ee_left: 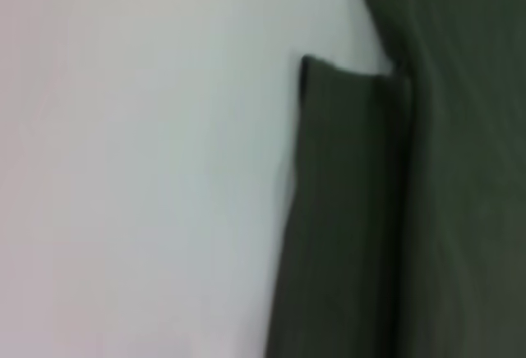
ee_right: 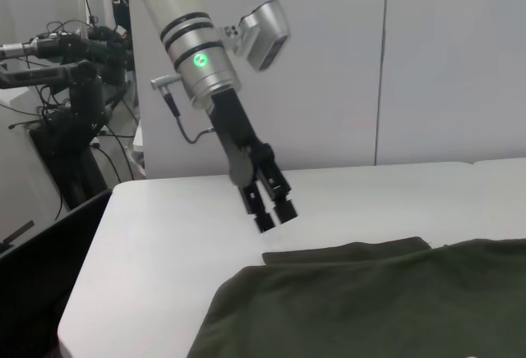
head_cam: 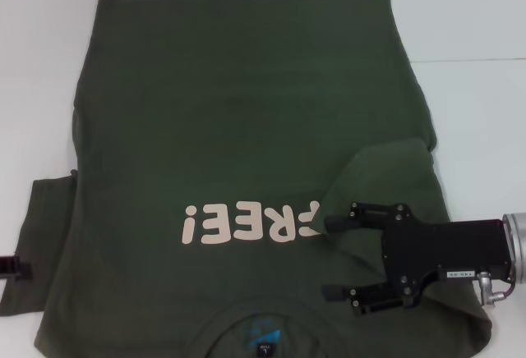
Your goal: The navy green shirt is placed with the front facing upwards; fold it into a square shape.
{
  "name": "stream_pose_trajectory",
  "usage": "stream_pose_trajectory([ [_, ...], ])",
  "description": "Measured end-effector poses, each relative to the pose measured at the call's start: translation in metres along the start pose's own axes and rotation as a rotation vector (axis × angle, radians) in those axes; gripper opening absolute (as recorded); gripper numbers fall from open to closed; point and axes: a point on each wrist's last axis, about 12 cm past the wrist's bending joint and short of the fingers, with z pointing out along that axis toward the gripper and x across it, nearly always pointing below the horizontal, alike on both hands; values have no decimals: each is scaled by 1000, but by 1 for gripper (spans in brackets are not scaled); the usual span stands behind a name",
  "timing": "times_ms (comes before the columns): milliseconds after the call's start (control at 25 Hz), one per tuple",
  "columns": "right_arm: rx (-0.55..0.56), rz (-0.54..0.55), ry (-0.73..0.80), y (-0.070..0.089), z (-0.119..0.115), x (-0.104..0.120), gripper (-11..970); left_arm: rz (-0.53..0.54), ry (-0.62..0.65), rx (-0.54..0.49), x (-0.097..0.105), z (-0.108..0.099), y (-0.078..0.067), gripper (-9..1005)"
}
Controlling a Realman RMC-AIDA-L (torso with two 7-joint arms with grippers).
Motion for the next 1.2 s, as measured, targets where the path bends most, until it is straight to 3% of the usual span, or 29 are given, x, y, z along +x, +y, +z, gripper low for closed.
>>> stream_pose_trajectory([
  [360,-1,7,1,-1,3,1,912,-39,52,-20,4,14,5,931],
  [1200,7,26,2,-2,6,2,907,-58,27,-41,1,20,9,931],
])
